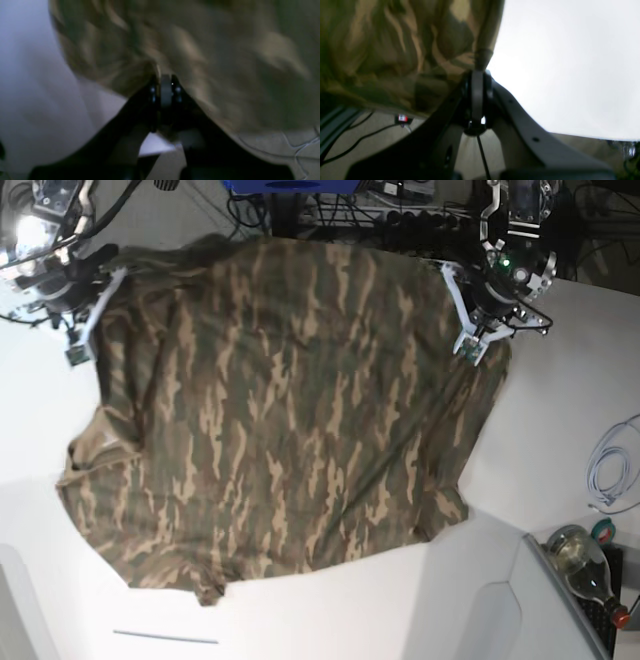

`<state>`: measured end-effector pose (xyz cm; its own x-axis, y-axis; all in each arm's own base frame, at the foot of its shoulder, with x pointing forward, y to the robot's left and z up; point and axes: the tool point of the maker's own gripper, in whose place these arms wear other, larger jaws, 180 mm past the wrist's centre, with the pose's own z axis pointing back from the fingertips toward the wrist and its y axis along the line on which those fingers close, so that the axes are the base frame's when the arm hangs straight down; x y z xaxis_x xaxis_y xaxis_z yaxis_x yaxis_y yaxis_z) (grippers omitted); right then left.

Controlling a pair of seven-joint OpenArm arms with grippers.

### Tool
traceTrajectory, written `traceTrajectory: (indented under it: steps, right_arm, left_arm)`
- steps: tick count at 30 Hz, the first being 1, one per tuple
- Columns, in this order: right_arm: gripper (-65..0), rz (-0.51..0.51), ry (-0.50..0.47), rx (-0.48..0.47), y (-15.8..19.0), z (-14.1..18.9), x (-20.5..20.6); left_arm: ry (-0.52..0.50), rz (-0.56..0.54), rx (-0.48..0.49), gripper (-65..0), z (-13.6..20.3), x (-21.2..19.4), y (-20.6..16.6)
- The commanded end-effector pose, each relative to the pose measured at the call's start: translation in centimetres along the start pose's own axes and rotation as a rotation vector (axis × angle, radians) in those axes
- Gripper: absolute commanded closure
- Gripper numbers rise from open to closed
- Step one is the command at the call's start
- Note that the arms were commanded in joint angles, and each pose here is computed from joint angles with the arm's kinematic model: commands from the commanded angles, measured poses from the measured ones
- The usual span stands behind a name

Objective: Layout the t-shirt on the table in an organized manner, then fold the t-shirt properly
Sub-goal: 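Pull the grasped edge apart with both grippers to smooth the shirt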

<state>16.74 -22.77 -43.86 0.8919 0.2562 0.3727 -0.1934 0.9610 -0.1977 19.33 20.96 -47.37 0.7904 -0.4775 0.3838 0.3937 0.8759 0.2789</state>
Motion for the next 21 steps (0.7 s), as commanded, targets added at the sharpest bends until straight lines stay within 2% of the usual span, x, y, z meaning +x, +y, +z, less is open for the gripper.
traceTrajectory:
  steps: [1,4,9,14,21]
  right_arm:
    - [-0.8,-0.022,0.0,-0.019,-1.1,-0.1,0.3]
    - [-0.8,-0.107,0.038,-0.06,-4.3,-1.2,-0.5]
    - [-0.8,-0.204,0.062,-0.068,-8.2,-3.5,-0.2]
    - [-0.8,-0.263,0.067,-0.077,-9.1,-3.7,-0.9]
    - [-0.9,-0.281,0.094,-0.039,-8.1,-4.6,-1.9]
  left_arm:
    - [-0.026,-0.002,0.006,0.0,-0.1,1.0,0.2]
    - [-0.034,-0.002,-0.023,0.0,-1.2,2.1,-0.6]
    - [-0.049,0.027,-0.076,0.0,-3.5,5.0,-2.3]
    - [-0.067,0.039,-0.079,0.0,-4.0,6.6,-2.5]
    - [0.0,0.035,-0.108,0.0,-3.8,2.9,-4.2]
